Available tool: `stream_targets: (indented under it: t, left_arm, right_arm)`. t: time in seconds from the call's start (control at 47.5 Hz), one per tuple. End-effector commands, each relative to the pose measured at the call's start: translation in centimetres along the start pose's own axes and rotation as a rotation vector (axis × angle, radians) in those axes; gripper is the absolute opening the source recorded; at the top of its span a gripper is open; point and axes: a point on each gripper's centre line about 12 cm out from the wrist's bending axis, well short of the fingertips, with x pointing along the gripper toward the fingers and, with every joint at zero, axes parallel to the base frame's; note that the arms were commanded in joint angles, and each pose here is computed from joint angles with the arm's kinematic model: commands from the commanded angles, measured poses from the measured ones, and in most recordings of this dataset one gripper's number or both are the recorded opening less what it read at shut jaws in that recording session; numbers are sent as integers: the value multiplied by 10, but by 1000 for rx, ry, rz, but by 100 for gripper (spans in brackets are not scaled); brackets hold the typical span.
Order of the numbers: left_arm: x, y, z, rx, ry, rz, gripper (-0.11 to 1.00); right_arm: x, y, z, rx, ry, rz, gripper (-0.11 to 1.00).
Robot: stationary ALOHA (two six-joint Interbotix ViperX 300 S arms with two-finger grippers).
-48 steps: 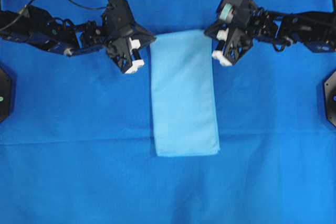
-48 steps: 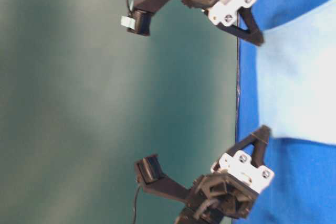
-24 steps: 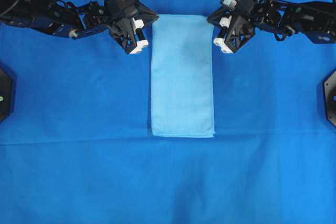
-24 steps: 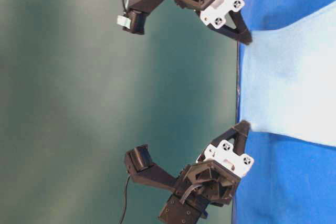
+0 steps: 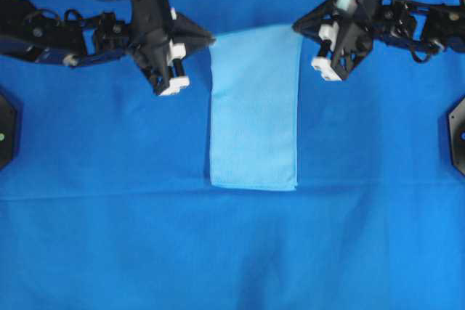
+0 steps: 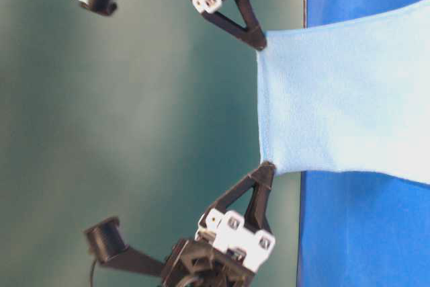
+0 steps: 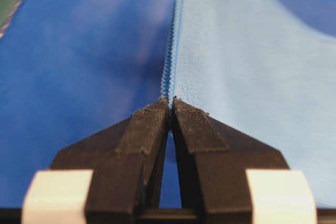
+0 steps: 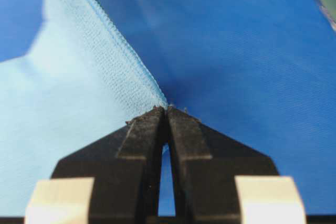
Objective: Fold a vertical towel.
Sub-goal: 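Lift the top edge with both grippers and fold it down toward the bottom edge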
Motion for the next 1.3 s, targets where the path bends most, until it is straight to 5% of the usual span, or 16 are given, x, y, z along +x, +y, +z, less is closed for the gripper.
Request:
stream_targets:
  t: [0.0,0.294,0.631,0.883,1.283]
  left_arm:
    - [-9,-12,10,10,-29,-28,4]
    - [-15,-70,-2,48,55,-177,4]
    - [-18,-121,-22,-29,130,-287,4]
    - [-4,-142,-46,-33,181,-320,4]
    - [1,-159,-41,-22,125,-357,4]
  right_arm:
    - [-10,13,5,-6,-26,35,3]
    - [-17,62,-13,-33,61,156,3]
    - [-13,108,-42,-48,169,257,3]
    - [7,123,-68,-43,254,268,3]
    - [7,131,-69,-54,248,287,3]
